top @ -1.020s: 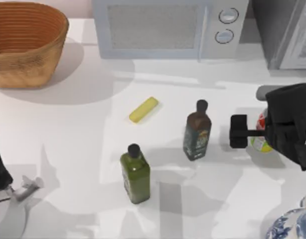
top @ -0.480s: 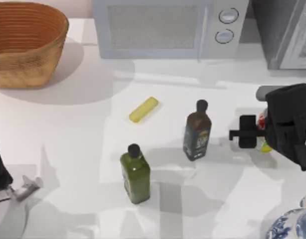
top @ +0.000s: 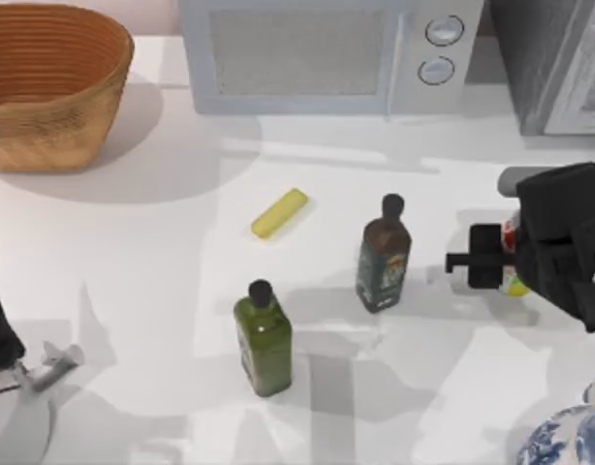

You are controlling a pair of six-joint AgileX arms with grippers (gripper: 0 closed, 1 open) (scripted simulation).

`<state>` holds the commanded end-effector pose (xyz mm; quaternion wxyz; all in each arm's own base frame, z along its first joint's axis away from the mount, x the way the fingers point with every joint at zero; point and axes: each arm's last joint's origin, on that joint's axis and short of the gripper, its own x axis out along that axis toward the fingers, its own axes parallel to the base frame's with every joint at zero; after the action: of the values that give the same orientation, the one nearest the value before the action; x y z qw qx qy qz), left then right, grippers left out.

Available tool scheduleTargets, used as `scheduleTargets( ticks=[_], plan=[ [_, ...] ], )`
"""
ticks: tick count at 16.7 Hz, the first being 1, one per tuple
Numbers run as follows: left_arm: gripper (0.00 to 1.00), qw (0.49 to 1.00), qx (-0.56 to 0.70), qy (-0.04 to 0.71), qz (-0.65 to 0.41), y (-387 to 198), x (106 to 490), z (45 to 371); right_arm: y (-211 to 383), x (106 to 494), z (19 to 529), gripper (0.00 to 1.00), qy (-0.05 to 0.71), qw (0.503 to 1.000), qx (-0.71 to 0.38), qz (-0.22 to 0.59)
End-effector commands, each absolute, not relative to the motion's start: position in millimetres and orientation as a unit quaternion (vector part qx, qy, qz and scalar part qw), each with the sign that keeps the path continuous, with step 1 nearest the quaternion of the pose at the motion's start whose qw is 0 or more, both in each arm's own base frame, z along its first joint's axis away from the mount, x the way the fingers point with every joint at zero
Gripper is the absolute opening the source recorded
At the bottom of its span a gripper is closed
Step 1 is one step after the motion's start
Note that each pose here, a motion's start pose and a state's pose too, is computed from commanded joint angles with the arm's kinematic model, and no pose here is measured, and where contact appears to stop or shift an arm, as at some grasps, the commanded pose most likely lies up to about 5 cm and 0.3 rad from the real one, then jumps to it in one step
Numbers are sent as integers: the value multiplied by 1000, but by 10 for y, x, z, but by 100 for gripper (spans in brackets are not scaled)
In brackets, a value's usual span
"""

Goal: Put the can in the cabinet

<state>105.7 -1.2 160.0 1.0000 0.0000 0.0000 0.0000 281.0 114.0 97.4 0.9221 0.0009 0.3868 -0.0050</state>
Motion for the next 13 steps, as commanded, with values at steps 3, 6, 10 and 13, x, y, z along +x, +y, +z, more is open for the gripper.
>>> scheduleTargets(
  ticks=[3, 6, 10, 13],
  plan=[
    [100, 1000, 0, 0, 0, -12, 1057, 1600, 1140, 2810, 974, 0, 387, 922, 1, -5],
    [100, 1000, 0, 0, 0, -12, 1057, 1600, 1140, 2810, 974, 0, 387, 922, 1, -5],
    [100, 1000, 0, 0, 0, -12, 1057, 1600, 1154, 2851, 1061, 0, 384, 923, 3, -6],
    [100, 1000, 0, 0, 0, -12, 1057, 1600, 1193, 2923, 1321, 0, 384, 923, 3, -6]
  ],
)
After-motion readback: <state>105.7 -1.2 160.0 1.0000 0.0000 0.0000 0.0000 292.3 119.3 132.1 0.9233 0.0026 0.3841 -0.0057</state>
